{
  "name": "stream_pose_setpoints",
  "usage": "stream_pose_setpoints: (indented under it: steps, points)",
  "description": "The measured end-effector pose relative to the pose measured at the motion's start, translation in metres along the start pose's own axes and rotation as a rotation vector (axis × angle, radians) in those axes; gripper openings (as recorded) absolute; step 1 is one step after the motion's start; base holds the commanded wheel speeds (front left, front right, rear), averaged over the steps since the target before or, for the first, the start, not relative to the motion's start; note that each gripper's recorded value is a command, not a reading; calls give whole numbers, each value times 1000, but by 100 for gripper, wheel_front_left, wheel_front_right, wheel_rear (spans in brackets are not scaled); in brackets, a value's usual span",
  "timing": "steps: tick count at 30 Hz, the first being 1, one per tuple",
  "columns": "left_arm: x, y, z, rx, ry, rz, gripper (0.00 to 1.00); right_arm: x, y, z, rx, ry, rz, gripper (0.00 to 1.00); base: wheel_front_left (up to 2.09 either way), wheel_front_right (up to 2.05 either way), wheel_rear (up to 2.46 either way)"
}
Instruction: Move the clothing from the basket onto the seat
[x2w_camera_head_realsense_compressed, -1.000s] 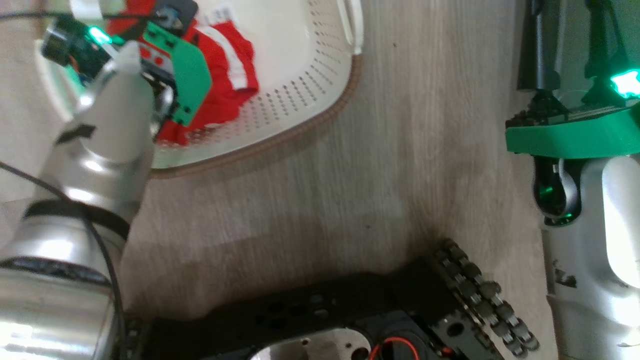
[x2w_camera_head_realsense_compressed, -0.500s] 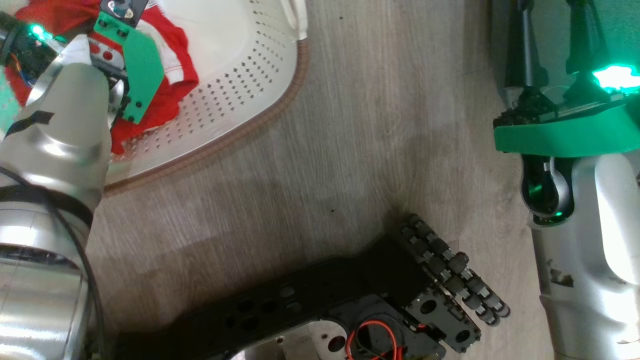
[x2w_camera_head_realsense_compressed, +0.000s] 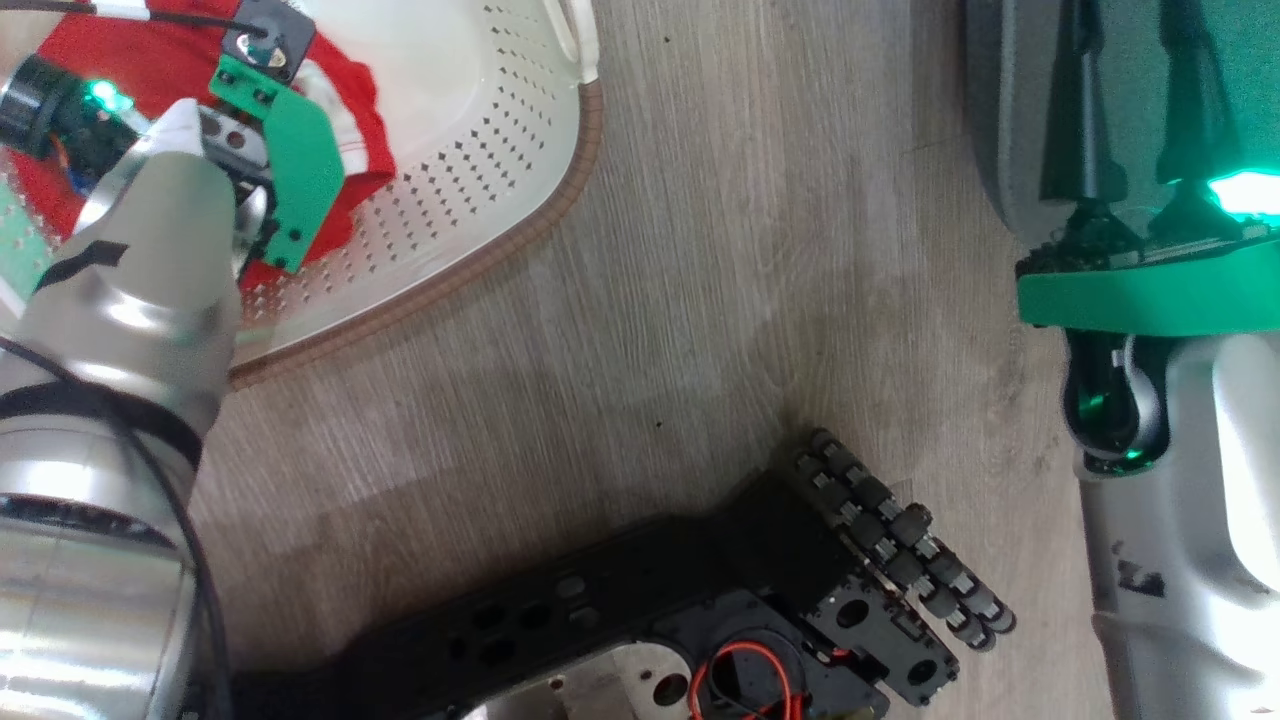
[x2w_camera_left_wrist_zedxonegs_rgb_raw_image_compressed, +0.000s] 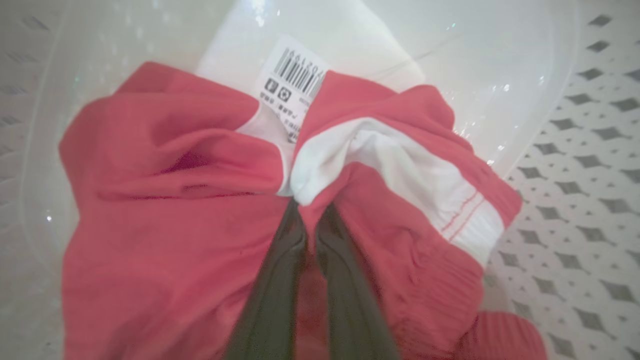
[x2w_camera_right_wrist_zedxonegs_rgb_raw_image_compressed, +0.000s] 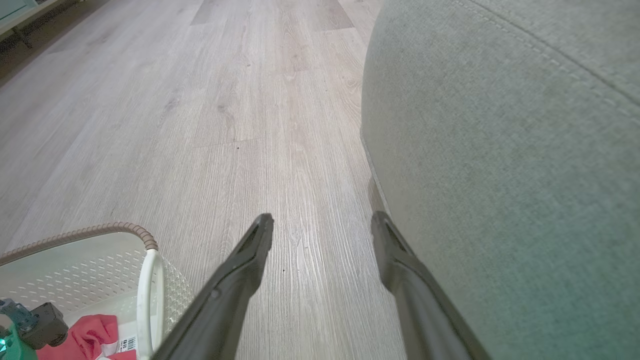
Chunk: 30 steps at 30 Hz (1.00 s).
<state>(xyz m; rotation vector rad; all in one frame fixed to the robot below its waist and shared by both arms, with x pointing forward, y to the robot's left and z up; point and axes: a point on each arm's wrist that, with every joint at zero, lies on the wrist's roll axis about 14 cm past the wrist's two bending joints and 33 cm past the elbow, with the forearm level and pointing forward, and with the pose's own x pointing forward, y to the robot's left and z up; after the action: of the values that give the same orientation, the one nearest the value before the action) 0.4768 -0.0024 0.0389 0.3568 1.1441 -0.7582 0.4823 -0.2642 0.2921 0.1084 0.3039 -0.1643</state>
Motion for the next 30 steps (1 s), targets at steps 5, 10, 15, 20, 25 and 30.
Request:
stream_pose_setpoints:
  steps: [5, 10, 15, 20, 25, 30]
  points:
    - [-11, -9, 30, -79, -147, -30, 0, 5, 0, 7, -8, -20, -1, 100, 0, 0, 0]
    - [-48, -11, 63, -206, -339, -23, 0, 4, -1, 24, -40, -55, -8, 100, 0, 0, 0]
    - [-106, 10, 70, -309, -466, 61, 0, -7, 7, 45, -45, -89, 2, 100, 0, 0, 0]
    - [-163, 22, 78, -394, -575, 132, 0, -27, 13, 57, -35, -96, 8, 100, 0, 0, 0]
    - [-247, 31, 89, -466, -770, 227, 0, -53, 26, 82, -23, -139, 41, 100, 0, 0, 0]
    - [-328, 34, 69, -513, -918, 369, 0, -80, 47, 105, -23, -184, 104, 100, 0, 0, 0]
